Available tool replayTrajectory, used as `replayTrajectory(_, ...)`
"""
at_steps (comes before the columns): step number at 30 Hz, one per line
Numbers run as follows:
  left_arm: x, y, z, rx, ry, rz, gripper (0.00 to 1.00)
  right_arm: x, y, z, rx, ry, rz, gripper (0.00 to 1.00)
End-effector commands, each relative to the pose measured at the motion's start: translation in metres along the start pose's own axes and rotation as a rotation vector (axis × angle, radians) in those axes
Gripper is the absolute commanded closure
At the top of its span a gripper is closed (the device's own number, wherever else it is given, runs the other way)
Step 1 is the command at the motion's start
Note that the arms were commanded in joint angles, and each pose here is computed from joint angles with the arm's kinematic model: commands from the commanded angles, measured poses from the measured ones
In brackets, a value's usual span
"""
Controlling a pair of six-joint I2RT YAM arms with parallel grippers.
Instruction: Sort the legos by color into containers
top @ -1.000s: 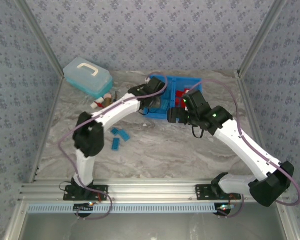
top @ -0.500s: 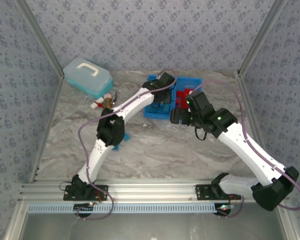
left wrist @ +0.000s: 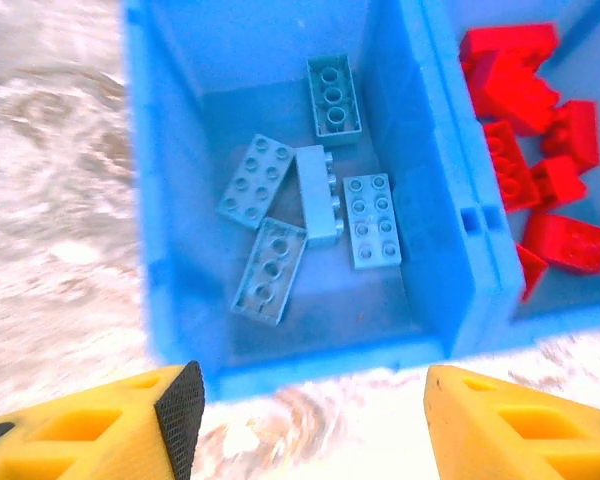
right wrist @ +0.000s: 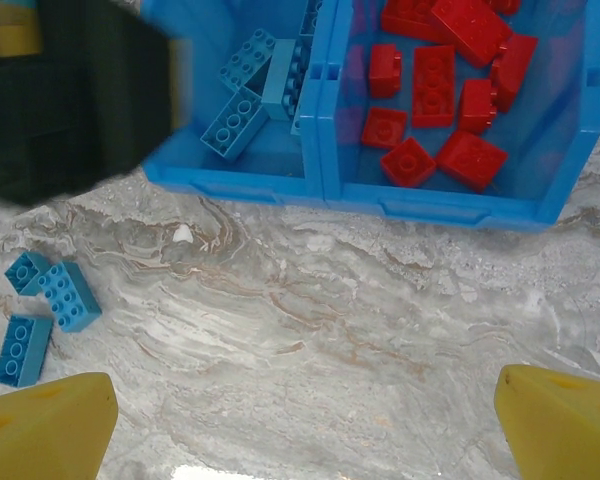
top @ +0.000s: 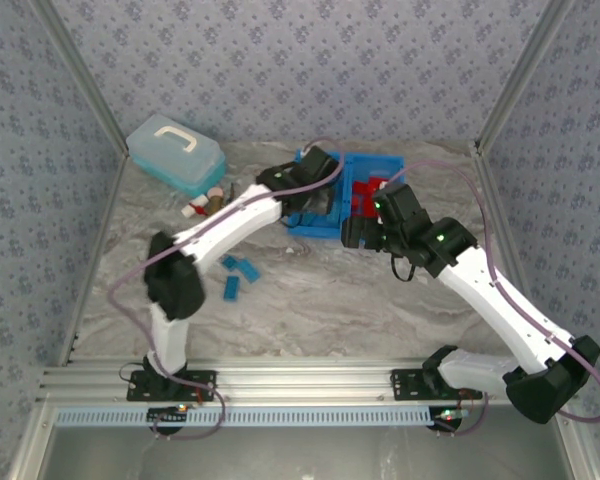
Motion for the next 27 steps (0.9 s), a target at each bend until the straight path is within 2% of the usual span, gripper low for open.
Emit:
replayTrajectory(1, -0.019, -0.036, 0.04, 0.09, -0.007, -0.062, 0.38, 0.005, -0.005, 0.002, 0.005, 0.014, -0.021, 0.0)
replayTrajectory(7, -0.121, -0.048, 0.109, 0.193, -0.077, 0.092, 0.36, 0.008, 0.003, 0.006, 0.016, -0.001, -0.005, 0.0)
replayTrajectory(10, -0.161, -0.039, 0.134, 0.212, -0.145, 0.16, 0.31, 0.007, 0.009, 0.009, 0.018, -0.009, 0.018, 0.0)
replayTrajectory(12, -0.181, -0.032, 0.147, 0.23, -0.173, 0.208, 0.26, 0.006, 0.011, 0.009, 0.019, -0.012, 0.031, 0.0)
replayTrajectory(16, -0.198, -0.017, 0.161, 0.261, -0.189, 0.239, 0.13, 0.004, 0.011, 0.008, 0.011, -0.007, 0.034, 0.0)
replayTrajectory(18, -0.203, -0.008, 0.167, 0.269, -0.199, 0.268, 0.12, 0.005, 0.011, 0.009, 0.013, -0.003, 0.029, 0.0)
replayTrajectory(21, -0.214, 0.007, 0.171, 0.211, -0.228, 0.334, 0.16, 0.007, 0.009, 0.009, 0.014, 0.0, 0.023, 0.0)
replayTrajectory(25, -0.221, 0.017, 0.175, 0.189, -0.239, 0.364, 0.28, 0.007, 0.01, 0.01, 0.014, 0.003, 0.023, 0.0)
replayTrajectory(27, -0.222, 0.02, 0.177, 0.183, -0.245, 0.373, 0.37, 0.006, 0.011, 0.01, 0.012, 0.005, 0.025, 0.0)
Point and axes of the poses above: each hand's point on the last joint's axis, 136 mm out from that joint toward the fingers, its own y axis out along the fingers, its own z axis along the line the jaws close on, x = y × z, the point moved 8 cm from there along -y, back along the fingers, and after that the axes turned 6 degrees about -y, right-handed, at the moved point
